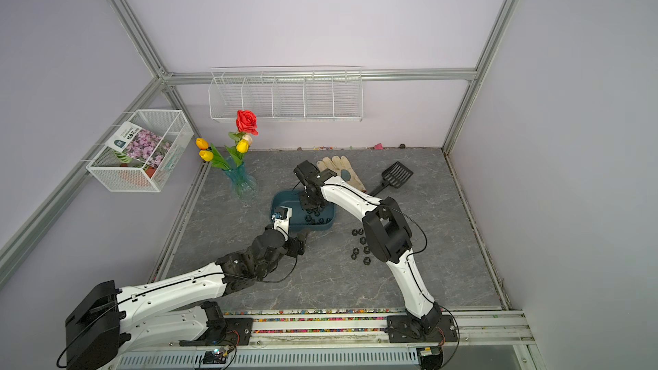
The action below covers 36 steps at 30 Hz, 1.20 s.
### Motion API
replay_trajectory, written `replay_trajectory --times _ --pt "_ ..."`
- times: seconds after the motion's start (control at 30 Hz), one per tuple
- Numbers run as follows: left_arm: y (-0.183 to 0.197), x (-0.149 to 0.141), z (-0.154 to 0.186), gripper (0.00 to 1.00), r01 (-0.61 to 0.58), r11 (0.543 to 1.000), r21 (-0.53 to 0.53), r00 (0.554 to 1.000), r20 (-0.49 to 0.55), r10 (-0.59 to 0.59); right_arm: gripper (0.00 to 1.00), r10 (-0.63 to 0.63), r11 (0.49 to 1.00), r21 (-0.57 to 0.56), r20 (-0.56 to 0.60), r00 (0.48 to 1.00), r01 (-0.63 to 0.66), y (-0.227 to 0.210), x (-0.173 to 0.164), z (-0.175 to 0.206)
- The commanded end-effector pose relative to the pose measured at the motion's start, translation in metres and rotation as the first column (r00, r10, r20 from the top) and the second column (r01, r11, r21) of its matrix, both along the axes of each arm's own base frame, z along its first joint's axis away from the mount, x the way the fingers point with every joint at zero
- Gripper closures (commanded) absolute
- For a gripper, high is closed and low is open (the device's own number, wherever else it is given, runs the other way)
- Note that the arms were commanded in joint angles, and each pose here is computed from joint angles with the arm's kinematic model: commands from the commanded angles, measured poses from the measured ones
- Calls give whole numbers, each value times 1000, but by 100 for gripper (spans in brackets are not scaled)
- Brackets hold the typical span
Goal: Put the nuts on the desktop into the storage box
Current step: Place the nut in the storage box.
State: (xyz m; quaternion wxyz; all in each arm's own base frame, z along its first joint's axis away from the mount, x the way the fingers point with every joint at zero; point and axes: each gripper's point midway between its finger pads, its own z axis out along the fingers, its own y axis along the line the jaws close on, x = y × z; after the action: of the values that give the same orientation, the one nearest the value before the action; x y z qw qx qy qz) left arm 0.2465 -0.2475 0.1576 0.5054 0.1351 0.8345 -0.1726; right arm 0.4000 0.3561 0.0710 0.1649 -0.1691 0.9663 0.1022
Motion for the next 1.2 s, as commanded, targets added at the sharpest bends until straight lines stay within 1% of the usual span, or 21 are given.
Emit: replay_trajectory --times 0.0,0.27,0.43,0.67,0.9,1.17 --pt "0 0 -1 17 13 1000 -13 1000 3 -13 82 45 999 12 -27 999 -44 10 -3 -5" --pt "-2 1 -7 17 20 1000 -4 1000 -12 -20 82 52 999 13 -53 997 -52 18 0 -23" --pt "-3 1 -8 17 25 1000 -6 1000 -16 -26 80 51 999 4 -65 997 -51 17 0 -32" --pt "-3 0 -11 17 28 1000 -1 999 -24 -28 74 49 999 -7 -79 996 -50 16 -1 -41" --pt "-3 0 -11 17 23 1000 3 999 -31 -23 66 47 999 -16 -84 995 -49 15 -2 -45" --pt "-2 0 -11 17 24 1000 6 999 -33 -23 62 47 999 -23 -93 995 -49 13 -3 -47"
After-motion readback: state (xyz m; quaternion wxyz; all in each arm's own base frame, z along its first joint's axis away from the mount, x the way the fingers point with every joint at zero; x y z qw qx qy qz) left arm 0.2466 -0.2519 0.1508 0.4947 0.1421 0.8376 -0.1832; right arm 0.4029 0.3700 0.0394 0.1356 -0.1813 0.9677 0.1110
